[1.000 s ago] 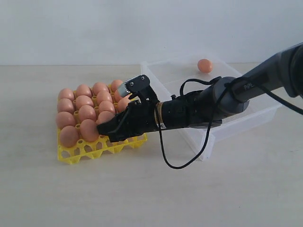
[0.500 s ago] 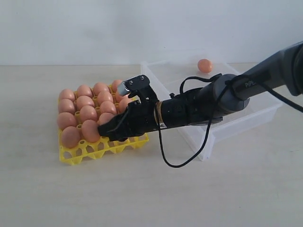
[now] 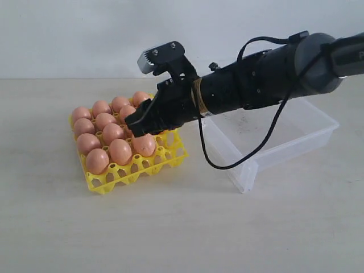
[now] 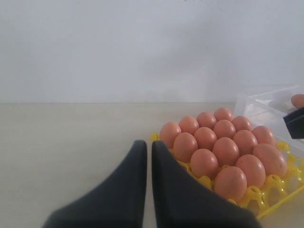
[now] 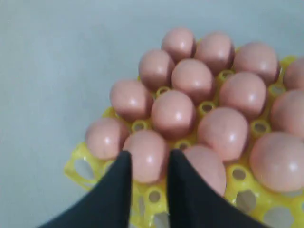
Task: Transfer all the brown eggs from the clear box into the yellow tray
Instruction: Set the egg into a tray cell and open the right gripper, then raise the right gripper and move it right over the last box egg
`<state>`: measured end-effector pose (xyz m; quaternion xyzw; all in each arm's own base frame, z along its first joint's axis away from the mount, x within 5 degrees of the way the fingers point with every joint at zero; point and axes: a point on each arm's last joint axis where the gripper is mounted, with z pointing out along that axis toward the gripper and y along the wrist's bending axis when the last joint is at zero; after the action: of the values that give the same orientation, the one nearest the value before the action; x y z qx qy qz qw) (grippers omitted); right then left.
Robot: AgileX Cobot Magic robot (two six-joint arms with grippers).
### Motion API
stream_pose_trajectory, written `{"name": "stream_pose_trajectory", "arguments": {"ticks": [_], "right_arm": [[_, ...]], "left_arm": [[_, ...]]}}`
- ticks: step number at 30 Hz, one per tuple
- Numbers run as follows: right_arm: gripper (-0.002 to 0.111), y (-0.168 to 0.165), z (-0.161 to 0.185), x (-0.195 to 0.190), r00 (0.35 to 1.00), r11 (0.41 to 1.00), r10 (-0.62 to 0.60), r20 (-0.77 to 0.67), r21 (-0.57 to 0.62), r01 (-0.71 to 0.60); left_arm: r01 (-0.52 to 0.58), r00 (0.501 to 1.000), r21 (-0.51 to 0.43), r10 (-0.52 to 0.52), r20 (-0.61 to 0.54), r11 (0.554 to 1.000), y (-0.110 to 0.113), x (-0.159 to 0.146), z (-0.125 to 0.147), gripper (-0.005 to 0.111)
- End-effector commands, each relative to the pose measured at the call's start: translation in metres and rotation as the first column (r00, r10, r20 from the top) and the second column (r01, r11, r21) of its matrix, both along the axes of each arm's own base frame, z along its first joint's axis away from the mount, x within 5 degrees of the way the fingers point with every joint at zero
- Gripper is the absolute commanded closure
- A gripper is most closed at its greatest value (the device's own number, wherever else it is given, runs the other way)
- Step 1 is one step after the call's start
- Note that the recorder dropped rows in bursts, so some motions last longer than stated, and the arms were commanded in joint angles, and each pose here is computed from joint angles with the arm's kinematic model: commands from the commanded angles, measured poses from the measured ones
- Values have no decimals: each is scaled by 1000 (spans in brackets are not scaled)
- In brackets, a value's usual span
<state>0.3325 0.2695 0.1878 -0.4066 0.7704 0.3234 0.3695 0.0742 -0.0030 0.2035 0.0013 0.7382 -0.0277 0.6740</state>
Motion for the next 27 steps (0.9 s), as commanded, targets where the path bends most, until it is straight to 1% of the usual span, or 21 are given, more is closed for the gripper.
{"name": "stream_pose_trajectory", "arguments": {"ticks": [1,3,8,12,17,20,22,24,27], "right_arm": [[107,-4,-22,0,990,997,-34,-134,-69,25],[107,-4,-30,1,989,996,-42,-143,-83,30],[107,-8,-49,10,987,982,-123,-104,-156,106],[107,-5,-56,7,988,989,-77,-133,-133,59],[107,-2,-55,8,985,993,-86,-149,-93,73],[107,-2,-55,7,980,992,-99,-170,-88,85],[107,-2,-56,6,982,993,-83,-169,-102,66],[107,-2,-51,3,987,993,-44,-156,-112,27],[109,-4,-27,-2,987,997,-43,-155,-75,32]], "left_arm": [[1,1000,0,-1,4,1000,0,0,-1,103],[1,1000,0,-1,4,1000,0,0,-1,103],[1,1000,0,-1,4,1000,0,0,-1,103],[1,1000,0,-1,4,1000,0,0,-1,103],[1,1000,0,-1,4,1000,0,0,-1,103],[1,1000,0,-1,4,1000,0,0,-1,103],[1,1000,0,-1,4,1000,0,0,-1,103],[1,1000,0,-1,4,1000,0,0,-1,103],[1,1000,0,-1,4,1000,0,0,-1,103]]}}
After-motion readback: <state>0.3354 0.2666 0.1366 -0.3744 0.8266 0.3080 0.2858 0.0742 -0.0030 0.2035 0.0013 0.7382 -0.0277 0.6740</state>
